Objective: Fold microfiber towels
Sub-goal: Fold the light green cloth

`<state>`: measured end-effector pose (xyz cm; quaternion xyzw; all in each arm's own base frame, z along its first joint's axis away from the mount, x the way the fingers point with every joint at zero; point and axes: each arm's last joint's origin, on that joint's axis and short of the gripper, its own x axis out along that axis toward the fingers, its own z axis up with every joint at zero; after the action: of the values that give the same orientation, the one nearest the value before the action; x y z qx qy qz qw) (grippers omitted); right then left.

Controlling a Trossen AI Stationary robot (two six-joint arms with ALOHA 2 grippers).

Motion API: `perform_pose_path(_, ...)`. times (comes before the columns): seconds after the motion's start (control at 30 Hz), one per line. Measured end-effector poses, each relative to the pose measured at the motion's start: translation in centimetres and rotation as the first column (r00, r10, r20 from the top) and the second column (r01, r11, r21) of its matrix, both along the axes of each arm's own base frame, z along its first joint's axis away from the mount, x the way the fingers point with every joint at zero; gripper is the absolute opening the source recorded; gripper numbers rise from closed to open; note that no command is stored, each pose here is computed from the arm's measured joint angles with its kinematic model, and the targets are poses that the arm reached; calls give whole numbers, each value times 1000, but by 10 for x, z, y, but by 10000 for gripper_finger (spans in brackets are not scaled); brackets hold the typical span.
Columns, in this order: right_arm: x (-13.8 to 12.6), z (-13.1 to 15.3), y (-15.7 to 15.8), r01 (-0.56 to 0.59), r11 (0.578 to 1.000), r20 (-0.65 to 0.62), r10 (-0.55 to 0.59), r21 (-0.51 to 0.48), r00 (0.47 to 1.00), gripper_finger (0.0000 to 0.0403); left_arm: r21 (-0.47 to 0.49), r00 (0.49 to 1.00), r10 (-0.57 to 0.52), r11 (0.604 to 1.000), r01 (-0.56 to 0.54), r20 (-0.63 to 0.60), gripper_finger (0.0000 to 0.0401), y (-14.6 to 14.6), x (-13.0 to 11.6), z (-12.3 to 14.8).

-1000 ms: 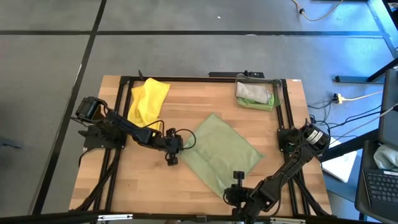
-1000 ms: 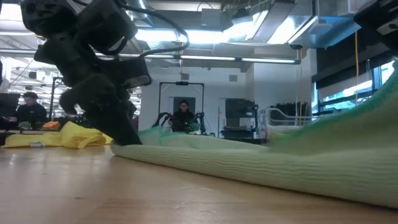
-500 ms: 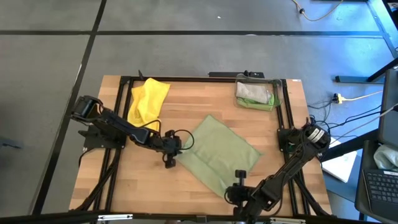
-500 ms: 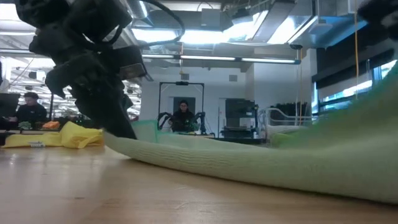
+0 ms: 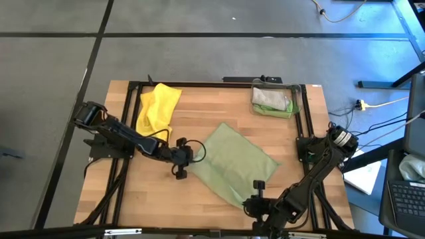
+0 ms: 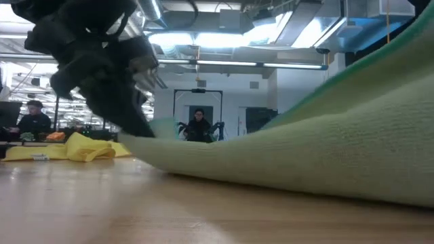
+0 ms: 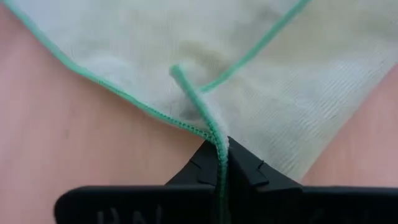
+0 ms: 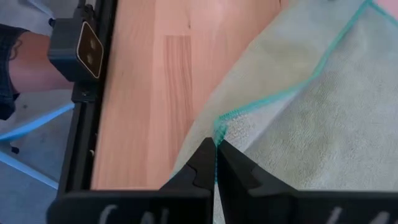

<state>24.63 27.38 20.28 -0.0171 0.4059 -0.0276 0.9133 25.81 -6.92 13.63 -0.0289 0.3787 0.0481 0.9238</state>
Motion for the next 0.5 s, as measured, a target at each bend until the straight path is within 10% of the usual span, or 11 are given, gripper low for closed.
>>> perform_pose_path(0.5,1,0,0,5,1000,4,-5,7,1000,11,74,993,-4,997,-5,122,3,4,-7,32)
